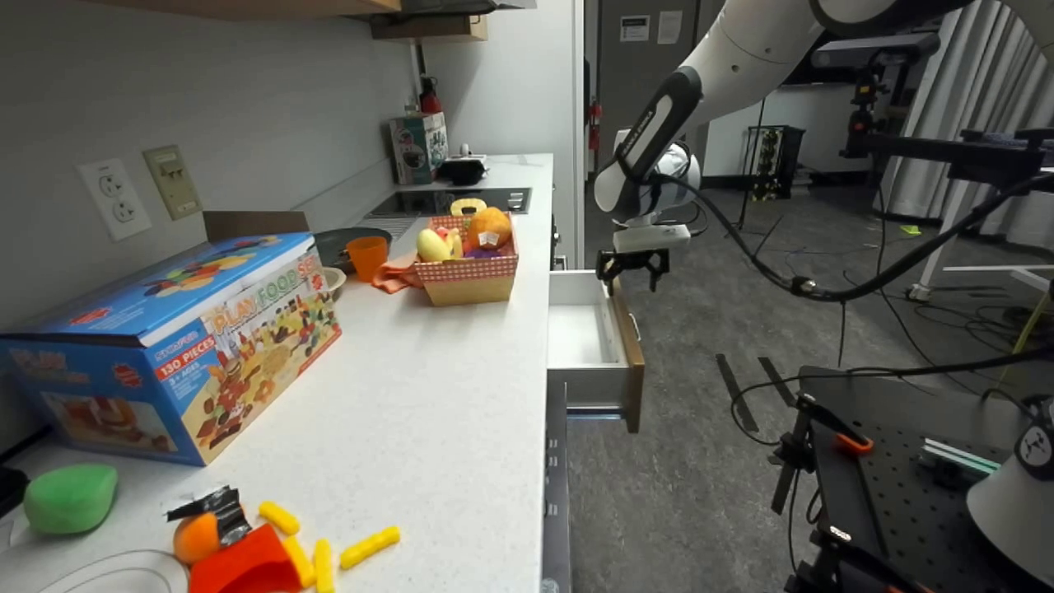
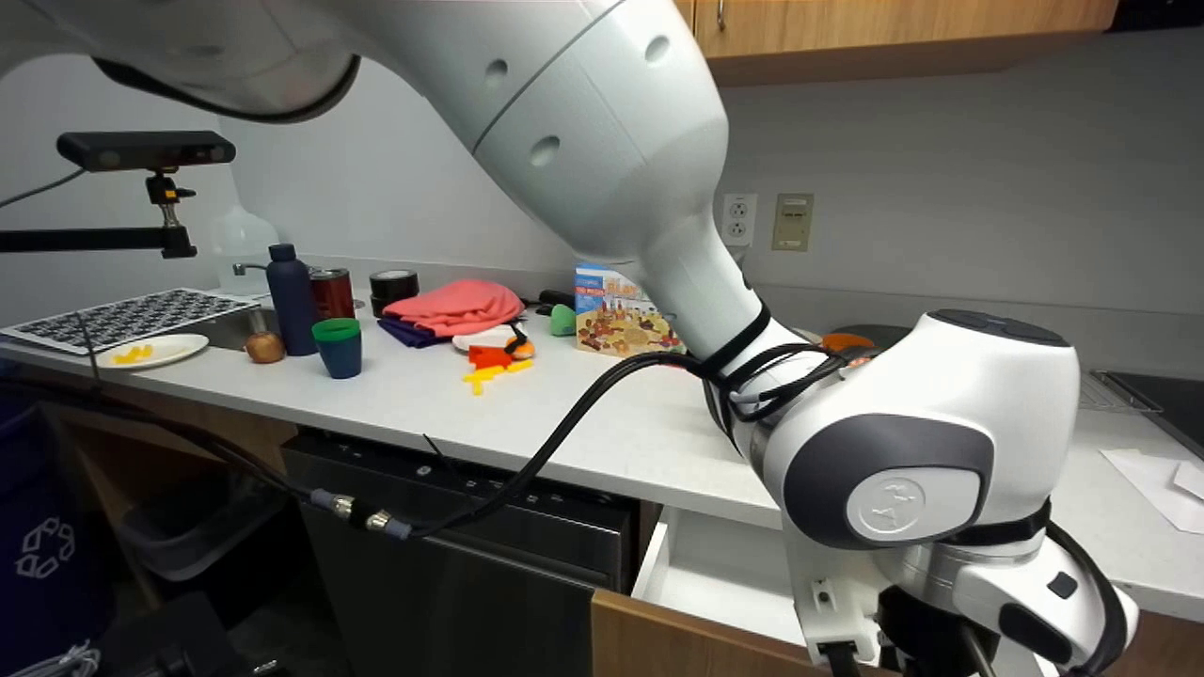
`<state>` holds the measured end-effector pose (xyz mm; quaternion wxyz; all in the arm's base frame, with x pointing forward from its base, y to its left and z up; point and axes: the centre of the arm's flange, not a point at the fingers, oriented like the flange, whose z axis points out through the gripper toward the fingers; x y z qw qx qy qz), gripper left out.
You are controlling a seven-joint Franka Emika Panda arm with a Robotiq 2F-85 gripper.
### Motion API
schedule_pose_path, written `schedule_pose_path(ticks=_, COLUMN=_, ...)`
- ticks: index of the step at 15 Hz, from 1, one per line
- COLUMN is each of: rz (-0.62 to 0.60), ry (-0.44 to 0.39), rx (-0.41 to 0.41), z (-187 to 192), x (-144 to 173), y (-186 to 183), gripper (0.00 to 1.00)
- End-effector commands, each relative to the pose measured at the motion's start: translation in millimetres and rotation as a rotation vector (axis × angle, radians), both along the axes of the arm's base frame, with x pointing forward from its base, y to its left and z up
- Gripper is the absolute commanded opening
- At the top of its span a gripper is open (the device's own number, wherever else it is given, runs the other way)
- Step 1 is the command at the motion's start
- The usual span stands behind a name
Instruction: Open the drawer, then put the purple and pineapple plushies in the drawer and then close the drawer
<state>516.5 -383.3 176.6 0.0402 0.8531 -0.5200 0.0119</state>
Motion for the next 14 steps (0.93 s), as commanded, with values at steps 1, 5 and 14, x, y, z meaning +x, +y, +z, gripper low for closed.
schedule_pose_path(ticks=1, rz=-0.030, ry=0.148, rx=0.004, z=15, x=-34, y=7, gripper=1.00)
schedule_pose_path(ticks=5, rz=-0.035, ry=0.279, rx=-0.015, z=27, x=-61, y=9, gripper=1.00)
schedule_pose_path(ticks=14, rz=0.041, ry=0.293, rx=-0.070, z=75, x=-62, y=18, gripper=1.00)
